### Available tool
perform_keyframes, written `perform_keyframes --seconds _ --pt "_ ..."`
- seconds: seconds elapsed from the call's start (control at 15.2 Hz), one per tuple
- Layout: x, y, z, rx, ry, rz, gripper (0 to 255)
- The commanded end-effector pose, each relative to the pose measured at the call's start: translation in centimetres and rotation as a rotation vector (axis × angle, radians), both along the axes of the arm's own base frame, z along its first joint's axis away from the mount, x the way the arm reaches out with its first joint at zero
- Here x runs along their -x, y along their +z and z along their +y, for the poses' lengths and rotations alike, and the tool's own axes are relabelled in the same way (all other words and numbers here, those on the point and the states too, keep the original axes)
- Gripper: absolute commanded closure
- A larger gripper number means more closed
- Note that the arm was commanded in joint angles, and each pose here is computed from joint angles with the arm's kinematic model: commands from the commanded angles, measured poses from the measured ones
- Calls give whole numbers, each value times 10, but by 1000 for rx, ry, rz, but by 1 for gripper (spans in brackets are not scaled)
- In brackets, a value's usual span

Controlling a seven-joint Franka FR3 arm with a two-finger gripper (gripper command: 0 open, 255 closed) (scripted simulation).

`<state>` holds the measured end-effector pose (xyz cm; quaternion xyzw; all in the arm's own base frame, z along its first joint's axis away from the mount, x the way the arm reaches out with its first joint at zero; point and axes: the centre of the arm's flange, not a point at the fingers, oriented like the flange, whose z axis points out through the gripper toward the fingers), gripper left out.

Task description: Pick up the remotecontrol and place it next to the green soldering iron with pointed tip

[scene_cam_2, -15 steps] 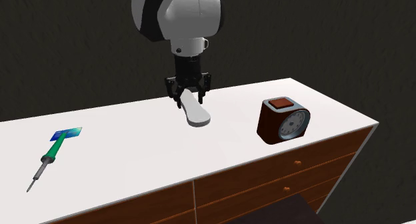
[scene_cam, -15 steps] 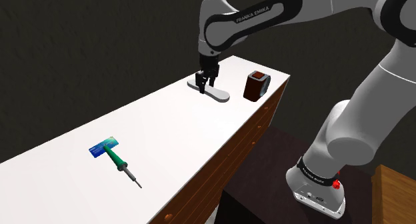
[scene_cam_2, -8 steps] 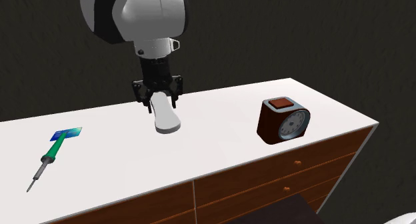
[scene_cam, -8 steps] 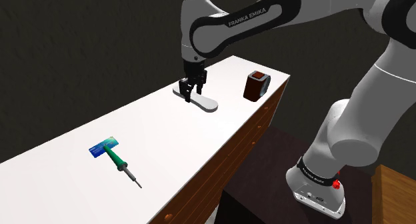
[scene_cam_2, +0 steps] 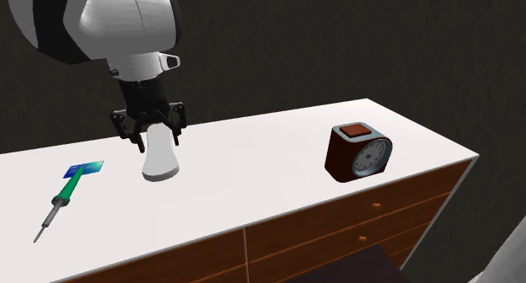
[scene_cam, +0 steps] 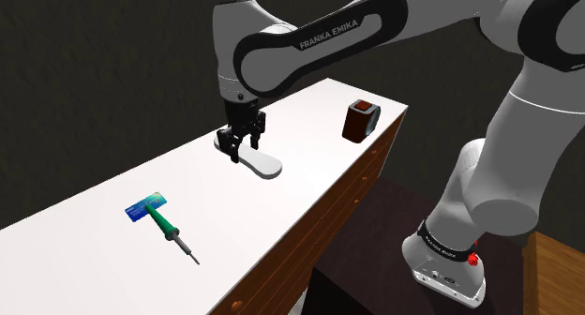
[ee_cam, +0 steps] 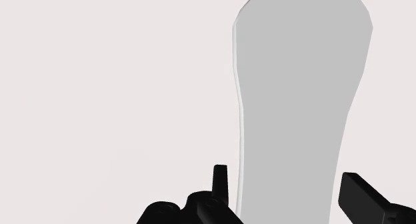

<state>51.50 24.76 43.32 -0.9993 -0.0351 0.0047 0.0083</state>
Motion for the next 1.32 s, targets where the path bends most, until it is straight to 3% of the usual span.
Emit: perform_keyframes --seconds 0.0,0.13,1.25 --pt "0 2 27 -1 -2 -1 255" --pt "0 2 50 -1 -2 -1 255" --pt "0 -87 50 -1 -2 -1 255"
